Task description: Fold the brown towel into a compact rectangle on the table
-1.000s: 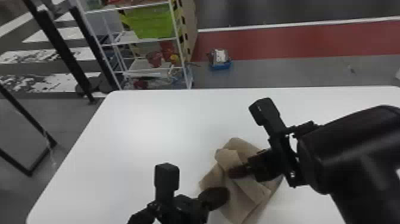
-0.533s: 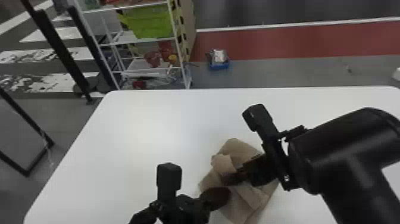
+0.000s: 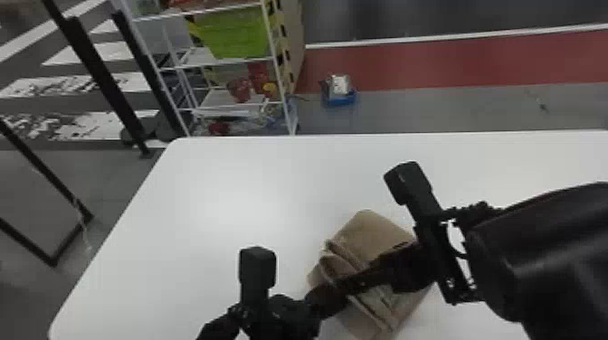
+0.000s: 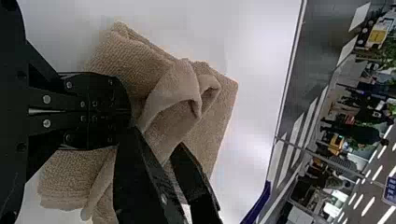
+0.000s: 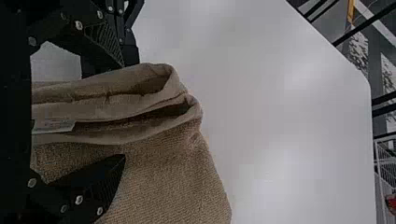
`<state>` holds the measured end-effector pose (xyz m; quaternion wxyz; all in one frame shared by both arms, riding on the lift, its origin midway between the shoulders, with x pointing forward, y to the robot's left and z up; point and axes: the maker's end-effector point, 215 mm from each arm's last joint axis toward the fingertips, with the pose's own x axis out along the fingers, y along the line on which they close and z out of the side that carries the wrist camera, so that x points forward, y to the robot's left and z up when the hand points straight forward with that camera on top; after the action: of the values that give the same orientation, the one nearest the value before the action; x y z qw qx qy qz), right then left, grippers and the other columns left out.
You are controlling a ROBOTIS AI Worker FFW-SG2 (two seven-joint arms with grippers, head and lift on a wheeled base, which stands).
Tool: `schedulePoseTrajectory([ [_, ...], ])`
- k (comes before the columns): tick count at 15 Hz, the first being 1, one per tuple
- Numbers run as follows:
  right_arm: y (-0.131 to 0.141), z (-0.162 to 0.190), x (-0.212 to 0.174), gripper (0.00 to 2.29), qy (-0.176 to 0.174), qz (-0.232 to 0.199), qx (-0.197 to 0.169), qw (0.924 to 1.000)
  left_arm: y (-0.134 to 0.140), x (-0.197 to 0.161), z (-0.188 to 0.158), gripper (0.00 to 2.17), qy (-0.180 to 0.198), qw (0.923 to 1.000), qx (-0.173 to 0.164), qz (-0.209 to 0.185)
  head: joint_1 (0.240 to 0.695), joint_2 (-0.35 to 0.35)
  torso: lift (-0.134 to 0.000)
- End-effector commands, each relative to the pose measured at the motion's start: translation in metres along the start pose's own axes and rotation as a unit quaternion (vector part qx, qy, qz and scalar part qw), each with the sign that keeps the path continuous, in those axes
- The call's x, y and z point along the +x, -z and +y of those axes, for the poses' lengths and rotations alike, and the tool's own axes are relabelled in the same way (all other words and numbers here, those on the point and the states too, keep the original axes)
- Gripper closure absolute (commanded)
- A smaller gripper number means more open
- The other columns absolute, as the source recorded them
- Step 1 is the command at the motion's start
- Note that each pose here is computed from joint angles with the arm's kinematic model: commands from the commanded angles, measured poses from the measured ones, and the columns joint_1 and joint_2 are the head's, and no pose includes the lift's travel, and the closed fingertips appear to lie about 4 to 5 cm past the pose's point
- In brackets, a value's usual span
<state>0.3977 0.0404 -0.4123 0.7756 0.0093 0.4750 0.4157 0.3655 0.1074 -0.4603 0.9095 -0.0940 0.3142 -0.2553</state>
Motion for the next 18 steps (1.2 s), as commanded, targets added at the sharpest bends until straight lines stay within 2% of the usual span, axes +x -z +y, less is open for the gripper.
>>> schedulePoseTrajectory([
  [1,-0.007,0.008,-0.019,0.05,-0.013,-0.036,0.009,0.9992,-0.002,-0.003,0.004,1.83,-0.003,1.0000,-0.004,-0.004,0.695,0.219,-0.124],
  [4,-0.008,0.017,-0.042,0.05,-0.030,-0.073,0.021,0.9967,-0.007,-0.004,0.002,1.83,-0.002,1.0000,-0.002,-0.008,0.695,0.223,-0.124],
  [7,0.002,0.019,-0.052,0.05,-0.033,-0.086,0.033,0.9952,-0.014,-0.014,0.009,1.83,-0.009,0.9998,-0.004,-0.018,0.695,0.213,-0.124],
  [14,0.055,0.017,-0.059,0.17,-0.061,-0.085,0.103,0.9892,-0.022,-0.044,0.029,1.83,-0.027,0.9991,-0.010,-0.031,0.695,0.230,-0.124],
  [18,0.070,0.019,-0.056,0.19,-0.072,-0.085,0.116,0.9869,-0.031,-0.066,0.048,1.83,-0.045,0.9978,-0.016,-0.046,0.695,0.254,-0.124],
])
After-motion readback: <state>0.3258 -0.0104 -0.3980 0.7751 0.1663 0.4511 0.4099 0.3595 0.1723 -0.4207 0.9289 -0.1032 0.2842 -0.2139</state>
